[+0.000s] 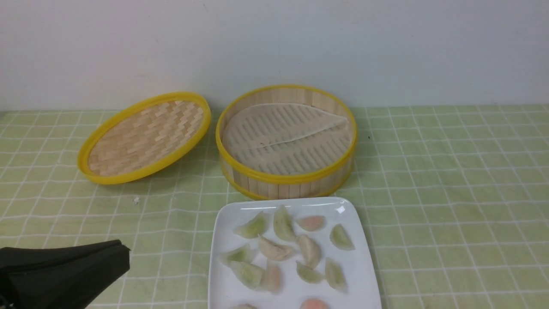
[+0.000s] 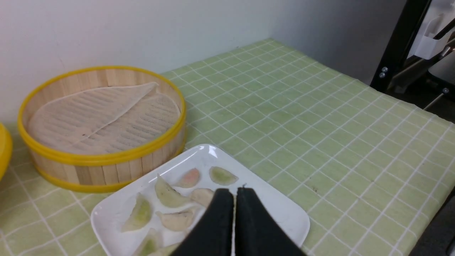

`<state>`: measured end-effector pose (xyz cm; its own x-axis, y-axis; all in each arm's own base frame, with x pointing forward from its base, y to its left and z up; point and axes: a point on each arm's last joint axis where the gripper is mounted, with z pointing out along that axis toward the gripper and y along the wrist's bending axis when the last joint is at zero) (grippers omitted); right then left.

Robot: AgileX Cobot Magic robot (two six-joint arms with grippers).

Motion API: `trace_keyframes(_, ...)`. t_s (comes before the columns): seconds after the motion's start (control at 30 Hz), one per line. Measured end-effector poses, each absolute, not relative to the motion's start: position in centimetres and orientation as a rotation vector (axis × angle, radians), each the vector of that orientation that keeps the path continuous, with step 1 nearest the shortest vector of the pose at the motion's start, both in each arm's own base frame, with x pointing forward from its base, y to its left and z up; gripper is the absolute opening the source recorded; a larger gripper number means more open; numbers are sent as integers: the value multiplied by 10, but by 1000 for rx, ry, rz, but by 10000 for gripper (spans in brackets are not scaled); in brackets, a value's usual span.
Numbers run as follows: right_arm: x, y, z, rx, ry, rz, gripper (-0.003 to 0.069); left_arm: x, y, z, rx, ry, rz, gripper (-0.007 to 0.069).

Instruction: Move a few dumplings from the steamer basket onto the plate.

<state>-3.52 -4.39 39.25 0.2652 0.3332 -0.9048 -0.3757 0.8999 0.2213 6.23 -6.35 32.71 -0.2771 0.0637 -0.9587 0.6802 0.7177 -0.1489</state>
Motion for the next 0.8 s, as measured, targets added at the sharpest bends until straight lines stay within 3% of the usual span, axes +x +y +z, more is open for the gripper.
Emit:
trace_keyframes(0.23, -35, -44, 392, -40, 1211, 480, -15, 64, -62, 326, 620, 1746, -597, -6)
trace_keyframes(0.4, -35, -44, 393, -40, 1211, 480, -15, 70, -51, 311, 569, 1679, -442, -6)
trace_keyframes(0.57, -35, -44, 393, -40, 1211, 480, -15, 67, -27, 269, 365, 1678, -243, -6)
trace_keyframes(0.63, -35, -44, 393, -40, 1211, 480, -15, 63, -16, 237, 252, 1709, -141, -6)
trace_keyframes(0.8, -35, -44, 393, -40, 1211, 480, -15, 56, -10, 193, 185, 1743, -81, -6)
